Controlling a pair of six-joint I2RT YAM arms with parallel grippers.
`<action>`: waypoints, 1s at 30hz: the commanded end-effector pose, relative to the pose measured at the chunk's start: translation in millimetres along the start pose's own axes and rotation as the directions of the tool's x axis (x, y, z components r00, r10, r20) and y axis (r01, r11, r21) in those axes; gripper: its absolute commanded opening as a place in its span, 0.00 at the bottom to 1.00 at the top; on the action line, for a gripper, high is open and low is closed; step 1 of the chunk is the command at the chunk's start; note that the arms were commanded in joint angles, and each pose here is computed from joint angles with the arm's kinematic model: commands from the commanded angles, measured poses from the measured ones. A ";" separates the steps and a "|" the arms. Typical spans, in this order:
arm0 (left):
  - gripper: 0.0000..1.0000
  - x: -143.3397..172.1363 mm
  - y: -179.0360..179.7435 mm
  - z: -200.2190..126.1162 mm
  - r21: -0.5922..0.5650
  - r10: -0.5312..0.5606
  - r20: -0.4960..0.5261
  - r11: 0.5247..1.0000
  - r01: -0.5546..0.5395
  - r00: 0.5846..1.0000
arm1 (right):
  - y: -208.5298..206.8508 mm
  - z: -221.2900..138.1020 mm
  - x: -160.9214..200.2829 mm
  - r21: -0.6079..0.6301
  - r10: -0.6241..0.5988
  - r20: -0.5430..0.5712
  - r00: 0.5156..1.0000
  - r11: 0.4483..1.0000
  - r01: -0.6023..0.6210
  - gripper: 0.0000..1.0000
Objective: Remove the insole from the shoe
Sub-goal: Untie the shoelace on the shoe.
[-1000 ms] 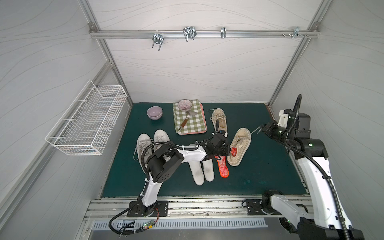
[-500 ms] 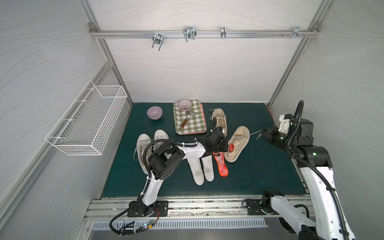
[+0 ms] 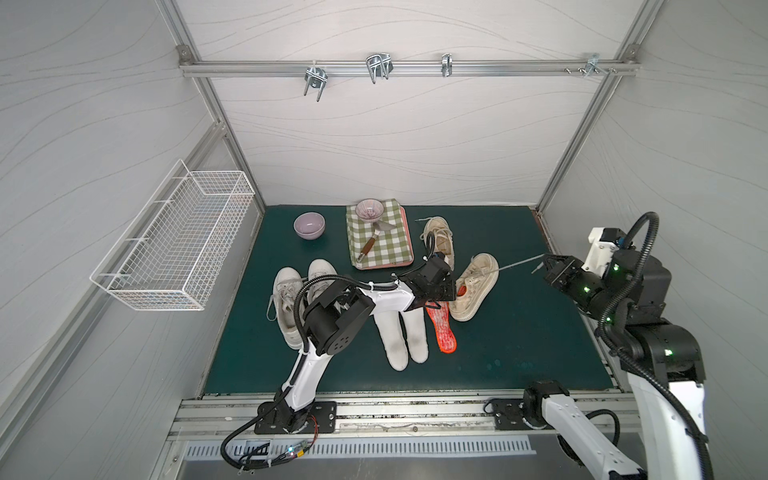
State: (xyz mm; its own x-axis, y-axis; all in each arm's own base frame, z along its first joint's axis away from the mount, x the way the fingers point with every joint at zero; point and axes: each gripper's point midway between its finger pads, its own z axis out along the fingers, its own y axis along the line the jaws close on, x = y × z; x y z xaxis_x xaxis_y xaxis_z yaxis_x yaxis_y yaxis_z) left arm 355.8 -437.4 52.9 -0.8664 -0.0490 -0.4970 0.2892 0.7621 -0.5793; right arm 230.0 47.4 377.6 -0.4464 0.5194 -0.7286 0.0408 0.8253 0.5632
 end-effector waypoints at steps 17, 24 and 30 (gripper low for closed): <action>0.00 27.4 -46.5 -25.3 0.055 0.085 -0.071 0.995 -0.081 0.994 | -73.0 157.2 157.1 0.175 -0.142 -0.479 0.866 0.952 0.253 0.83; 0.00 29.3 -46.0 -27.2 0.052 0.084 -0.071 0.995 -0.081 0.994 | -95.7 174.7 199.2 0.203 -0.163 -0.576 0.801 0.921 0.333 0.77; 0.00 30.8 -47.6 -30.0 0.057 0.086 -0.072 0.995 -0.082 0.994 | -111.3 188.1 200.5 0.269 -0.175 -0.578 0.797 0.881 0.389 0.66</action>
State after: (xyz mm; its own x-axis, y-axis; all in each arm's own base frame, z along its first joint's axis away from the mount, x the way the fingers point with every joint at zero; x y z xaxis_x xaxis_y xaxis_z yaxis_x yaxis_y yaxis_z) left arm 307.7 -451.8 61.5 -0.8786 0.0635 -0.4733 0.3537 0.7523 -0.5557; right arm 293.2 107.6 92.8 -0.9015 0.1478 -0.4069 0.0916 0.9838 0.1544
